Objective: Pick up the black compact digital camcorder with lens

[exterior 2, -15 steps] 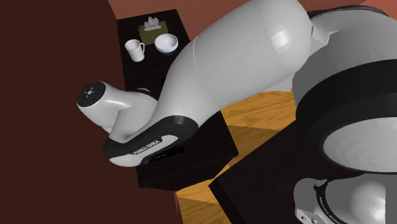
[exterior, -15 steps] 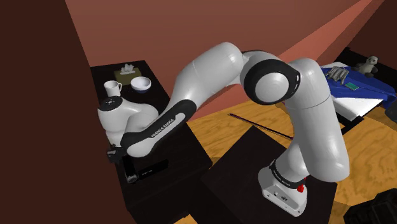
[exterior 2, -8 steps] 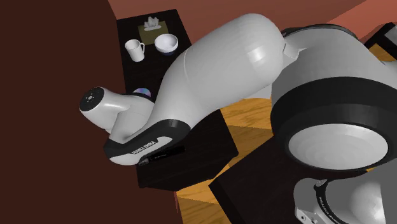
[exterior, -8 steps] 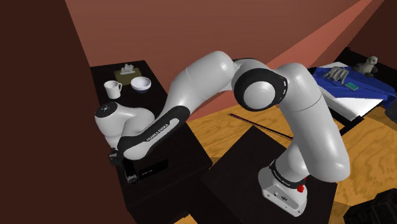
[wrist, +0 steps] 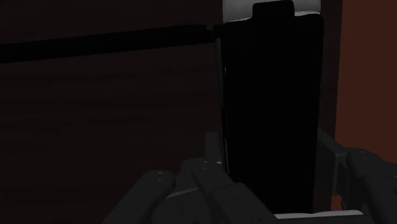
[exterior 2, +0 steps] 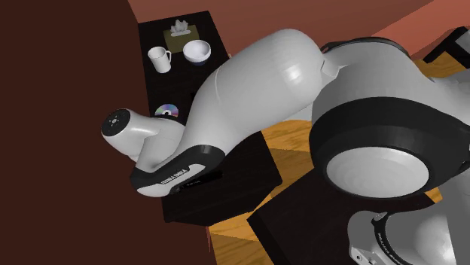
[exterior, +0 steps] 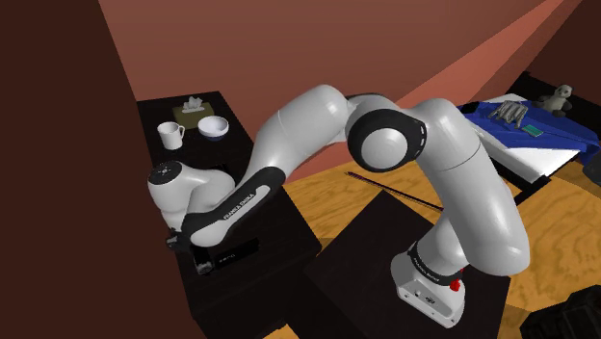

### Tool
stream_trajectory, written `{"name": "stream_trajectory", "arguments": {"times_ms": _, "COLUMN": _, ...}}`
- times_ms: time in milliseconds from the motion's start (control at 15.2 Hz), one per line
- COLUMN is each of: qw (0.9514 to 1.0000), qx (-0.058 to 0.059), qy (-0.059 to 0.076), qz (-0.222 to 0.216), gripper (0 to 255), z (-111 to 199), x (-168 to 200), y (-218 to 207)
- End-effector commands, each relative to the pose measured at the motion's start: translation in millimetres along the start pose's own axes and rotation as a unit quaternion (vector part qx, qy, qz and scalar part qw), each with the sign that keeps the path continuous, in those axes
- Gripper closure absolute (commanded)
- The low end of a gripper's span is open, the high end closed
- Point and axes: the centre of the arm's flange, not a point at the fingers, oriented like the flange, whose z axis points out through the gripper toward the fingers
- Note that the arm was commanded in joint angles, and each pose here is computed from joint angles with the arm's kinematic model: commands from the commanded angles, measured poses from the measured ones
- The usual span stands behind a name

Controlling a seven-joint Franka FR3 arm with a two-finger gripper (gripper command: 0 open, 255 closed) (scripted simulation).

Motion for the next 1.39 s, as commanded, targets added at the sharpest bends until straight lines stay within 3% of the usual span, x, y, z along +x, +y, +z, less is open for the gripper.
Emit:
{"name": "stream_trajectory", "arguments": {"times_ms": 0, "qw": 0.9998, "qx": 0.021, "qy": 0.004, "qz": -0.002, "gripper": 255, "z": 5, "x": -4, "y": -7}}
{"name": "stream_trajectory", "arguments": {"times_ms": 198, "qw": 0.9998, "qx": 0.021, "qy": 0.004, "qz": -0.002, "gripper": 255, "z": 7, "x": -2, "y": -8}}
{"name": "stream_trajectory", "arguments": {"times_ms": 1320, "qw": 0.9998, "qx": 0.021, "qy": 0.004, "qz": -0.002, "gripper": 255, "z": -79, "x": -6, "y": -3}}
